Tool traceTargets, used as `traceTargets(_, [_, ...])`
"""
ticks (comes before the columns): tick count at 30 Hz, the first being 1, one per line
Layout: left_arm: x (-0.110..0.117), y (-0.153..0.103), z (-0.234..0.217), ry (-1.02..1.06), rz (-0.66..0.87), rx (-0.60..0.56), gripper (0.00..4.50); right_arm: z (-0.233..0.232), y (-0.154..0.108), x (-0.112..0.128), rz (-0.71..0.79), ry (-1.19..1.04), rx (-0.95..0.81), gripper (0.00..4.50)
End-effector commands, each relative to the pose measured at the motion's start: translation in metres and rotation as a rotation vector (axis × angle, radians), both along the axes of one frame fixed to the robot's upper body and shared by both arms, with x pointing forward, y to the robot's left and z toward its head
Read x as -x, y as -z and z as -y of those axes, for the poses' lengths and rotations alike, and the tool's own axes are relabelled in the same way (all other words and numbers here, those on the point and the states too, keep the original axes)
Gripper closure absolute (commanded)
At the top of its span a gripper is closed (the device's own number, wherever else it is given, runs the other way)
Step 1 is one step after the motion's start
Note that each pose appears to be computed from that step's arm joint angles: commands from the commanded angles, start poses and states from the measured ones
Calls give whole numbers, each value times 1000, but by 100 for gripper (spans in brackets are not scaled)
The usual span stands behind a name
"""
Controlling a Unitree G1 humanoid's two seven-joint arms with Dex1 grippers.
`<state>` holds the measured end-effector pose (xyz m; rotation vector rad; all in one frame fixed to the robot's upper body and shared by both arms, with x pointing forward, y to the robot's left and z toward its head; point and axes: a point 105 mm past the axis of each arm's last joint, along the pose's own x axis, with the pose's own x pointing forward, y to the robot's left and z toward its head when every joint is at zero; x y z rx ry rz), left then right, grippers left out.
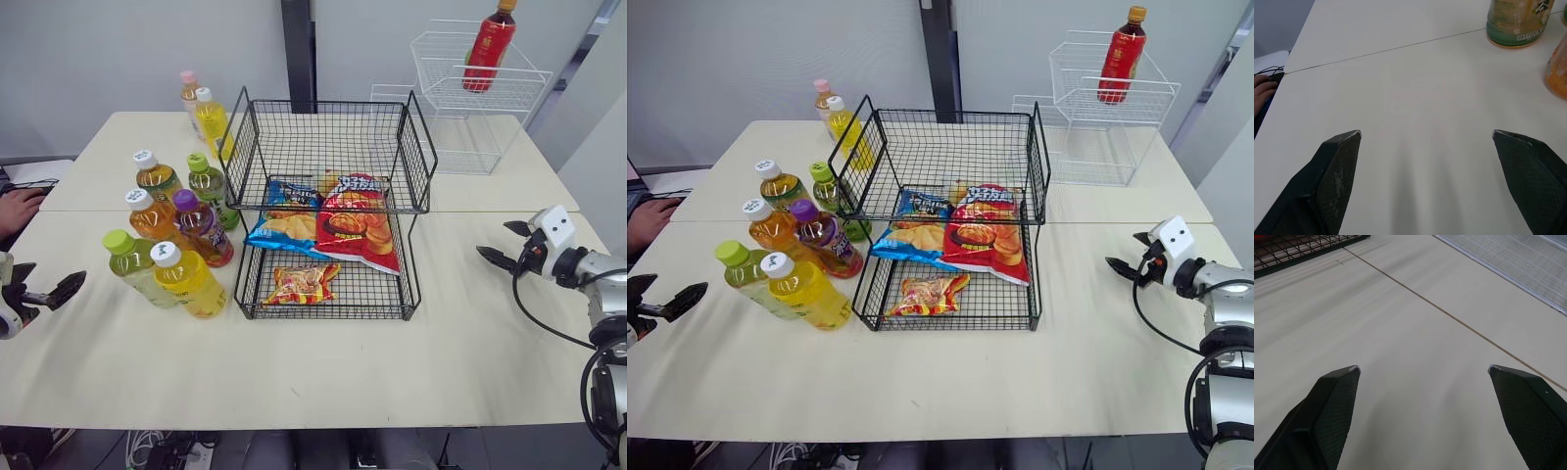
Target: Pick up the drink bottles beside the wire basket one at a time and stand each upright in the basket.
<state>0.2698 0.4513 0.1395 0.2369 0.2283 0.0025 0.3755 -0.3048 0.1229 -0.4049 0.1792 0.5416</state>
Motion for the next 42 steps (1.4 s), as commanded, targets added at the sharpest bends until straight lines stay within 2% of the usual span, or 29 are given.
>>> traceTargets(1, [2,-21,-6,-1,36,-47,3,4,-16,1,56,-6,12,0])
traceTargets(6, [4,-21,-8,-11,50,-43,3,7,-23,2,124,20,21,0])
traceTargets(9, [6,-29,-13,-54,109,-19,3,1,-30,8,192,-8,-3,0])
traceTargets(11, [9,-32,-17,-89,155,20,3,-13,-40,19,244,-72,-46,0])
traceTargets(15, [16,-15,-17,-136,163,69,3,-50,-71,48,370,-171,-90,0])
traceTargets(19, [12,0,-11,-135,150,99,3,-87,-118,80,542,-229,-188,0])
traceTargets(23, [3,7,-5,-122,133,109,3,-111,-131,117,621,-291,-219,0])
traceTargets(26, [-1,7,-2,-111,131,113,3,-131,-141,131,640,-346,-249,0])
traceTargets(27, [-2,7,-1,-105,129,114,3,-148,-144,138,629,-426,-278,0])
traceTargets(30, [-3,7,1,-95,122,114,3,-182,-144,154,568,-613,-327,0])
traceTargets(33, [0,3,-1,-93,129,111,3,-198,-134,158,518,-759,-327,0])
traceTargets(38, [13,-5,-3,-107,163,107,3,-214,-116,145,502,-900,-338,0])
traceTargets(42, [39,-16,0,-121,206,111,3,-223,-109,138,492,-985,-388,0])
